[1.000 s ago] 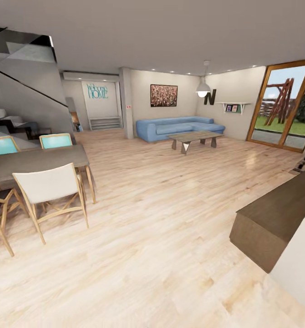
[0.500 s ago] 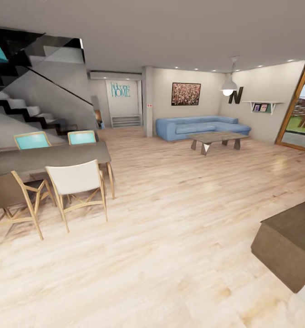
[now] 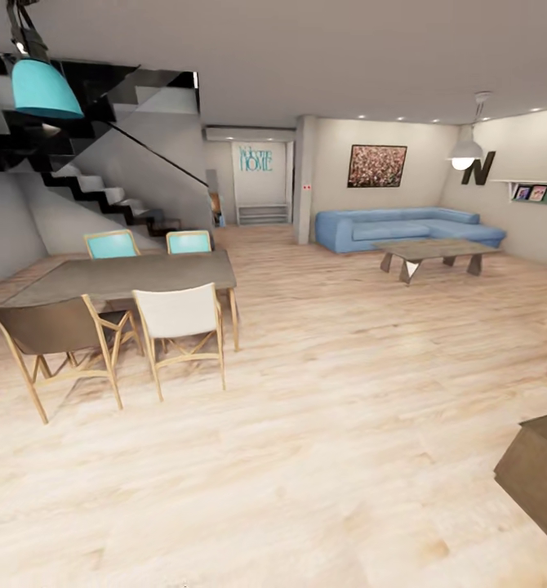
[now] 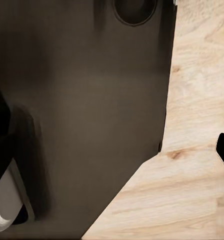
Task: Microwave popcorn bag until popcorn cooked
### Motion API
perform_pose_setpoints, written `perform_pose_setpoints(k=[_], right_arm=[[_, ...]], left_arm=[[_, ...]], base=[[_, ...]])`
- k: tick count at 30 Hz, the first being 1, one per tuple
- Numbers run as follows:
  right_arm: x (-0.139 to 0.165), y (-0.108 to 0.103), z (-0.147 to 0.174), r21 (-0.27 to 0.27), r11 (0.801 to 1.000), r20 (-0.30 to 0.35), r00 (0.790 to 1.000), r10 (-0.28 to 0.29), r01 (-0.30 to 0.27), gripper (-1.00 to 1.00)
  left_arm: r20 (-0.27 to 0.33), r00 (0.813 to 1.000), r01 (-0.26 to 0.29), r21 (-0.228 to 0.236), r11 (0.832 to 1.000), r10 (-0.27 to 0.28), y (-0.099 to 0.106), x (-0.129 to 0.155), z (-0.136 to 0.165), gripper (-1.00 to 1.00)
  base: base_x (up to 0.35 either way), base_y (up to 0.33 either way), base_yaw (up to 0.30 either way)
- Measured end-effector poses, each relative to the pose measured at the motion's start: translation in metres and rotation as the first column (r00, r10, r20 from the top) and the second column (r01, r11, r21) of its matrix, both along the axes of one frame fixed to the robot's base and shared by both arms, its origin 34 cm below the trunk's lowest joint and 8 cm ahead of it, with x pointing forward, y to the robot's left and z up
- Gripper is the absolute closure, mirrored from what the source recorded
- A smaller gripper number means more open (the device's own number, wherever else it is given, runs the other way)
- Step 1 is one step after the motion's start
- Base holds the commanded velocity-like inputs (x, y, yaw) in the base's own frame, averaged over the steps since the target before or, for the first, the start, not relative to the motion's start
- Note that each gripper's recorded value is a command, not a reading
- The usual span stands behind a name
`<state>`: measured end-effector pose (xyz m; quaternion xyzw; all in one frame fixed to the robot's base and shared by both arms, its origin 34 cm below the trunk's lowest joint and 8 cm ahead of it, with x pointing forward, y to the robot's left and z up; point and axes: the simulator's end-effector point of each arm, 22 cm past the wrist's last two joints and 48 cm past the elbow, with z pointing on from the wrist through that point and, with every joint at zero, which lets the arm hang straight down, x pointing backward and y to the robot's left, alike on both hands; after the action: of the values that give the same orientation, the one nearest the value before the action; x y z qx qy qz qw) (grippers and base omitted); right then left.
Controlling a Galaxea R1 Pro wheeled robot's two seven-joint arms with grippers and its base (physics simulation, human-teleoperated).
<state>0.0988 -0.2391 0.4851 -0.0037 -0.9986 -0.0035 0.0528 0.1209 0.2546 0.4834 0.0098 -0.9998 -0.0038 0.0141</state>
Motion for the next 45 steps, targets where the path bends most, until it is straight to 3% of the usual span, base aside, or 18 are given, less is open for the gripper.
perform_pose_setpoints(k=[15,45], right_arm=[[-0.005,0.0,0.023,0.0,1.0,-0.011,1.0,0.0,0.0,-1.0],[-0.012,0.001,0.024,0.001,1.0,-0.029,1.0,0.0,0.0,-1.0]], left_arm=[[-0.011,1.0,0.0,0.0,1.0,0.0,0.0,-0.005,0.022,-1.0],[-0.03,1.0,0.0,0.0,1.0,0.0,0.0,-0.013,0.023,-1.0]], base=[[0.0,0.0,0.298],[0.0,0.0,0.298]])
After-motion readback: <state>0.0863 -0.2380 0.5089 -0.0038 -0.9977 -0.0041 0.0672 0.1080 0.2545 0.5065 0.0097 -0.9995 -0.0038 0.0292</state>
